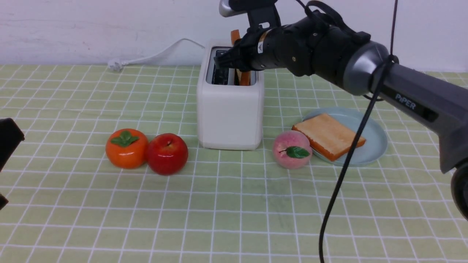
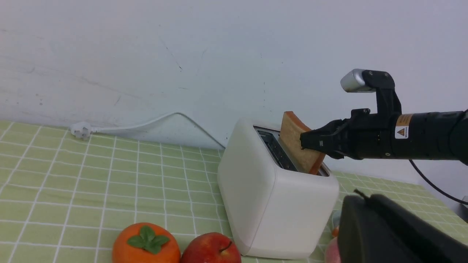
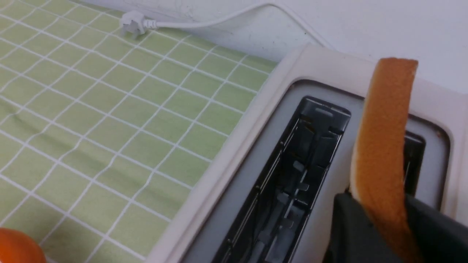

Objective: Take toasted bread from bread machine on green coffee tablecloth place on plate.
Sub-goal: 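Grasp the toast slice in the toaster and pull it up out of the slot with the right gripper, then place the held slice of bread on top of the slice on the plate with the right gripper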

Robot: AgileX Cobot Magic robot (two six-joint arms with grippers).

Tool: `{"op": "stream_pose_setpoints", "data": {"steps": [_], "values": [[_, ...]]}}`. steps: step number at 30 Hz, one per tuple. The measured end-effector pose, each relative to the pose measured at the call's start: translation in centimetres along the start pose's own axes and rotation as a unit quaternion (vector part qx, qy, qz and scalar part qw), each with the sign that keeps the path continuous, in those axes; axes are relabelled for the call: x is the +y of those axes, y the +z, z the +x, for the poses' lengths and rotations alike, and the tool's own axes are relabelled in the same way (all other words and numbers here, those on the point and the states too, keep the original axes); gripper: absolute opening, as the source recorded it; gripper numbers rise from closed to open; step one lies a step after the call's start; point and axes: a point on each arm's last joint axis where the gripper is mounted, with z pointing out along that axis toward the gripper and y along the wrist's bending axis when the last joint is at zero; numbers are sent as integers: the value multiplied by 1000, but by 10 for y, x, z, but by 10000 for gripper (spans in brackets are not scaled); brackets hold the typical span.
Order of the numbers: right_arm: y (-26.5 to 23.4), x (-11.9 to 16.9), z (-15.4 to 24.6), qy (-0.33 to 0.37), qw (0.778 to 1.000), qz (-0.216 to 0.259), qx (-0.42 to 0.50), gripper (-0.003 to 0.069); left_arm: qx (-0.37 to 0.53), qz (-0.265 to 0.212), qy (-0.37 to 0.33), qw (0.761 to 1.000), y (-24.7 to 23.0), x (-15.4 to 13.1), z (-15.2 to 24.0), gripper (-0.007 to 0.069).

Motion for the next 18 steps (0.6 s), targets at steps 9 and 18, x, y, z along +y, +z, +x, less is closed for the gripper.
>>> {"op": "stream_pose_setpoints", "data": {"steps": [9, 18], "values": [[-74, 1, -65, 6, 995, -10, -94, 123, 0, 0, 0, 1000, 0, 0, 0, -13], [-203, -29, -107, -100, 988, 112, -36, 123, 3, 21, 1, 1000, 0, -4, 1, -13]]}}
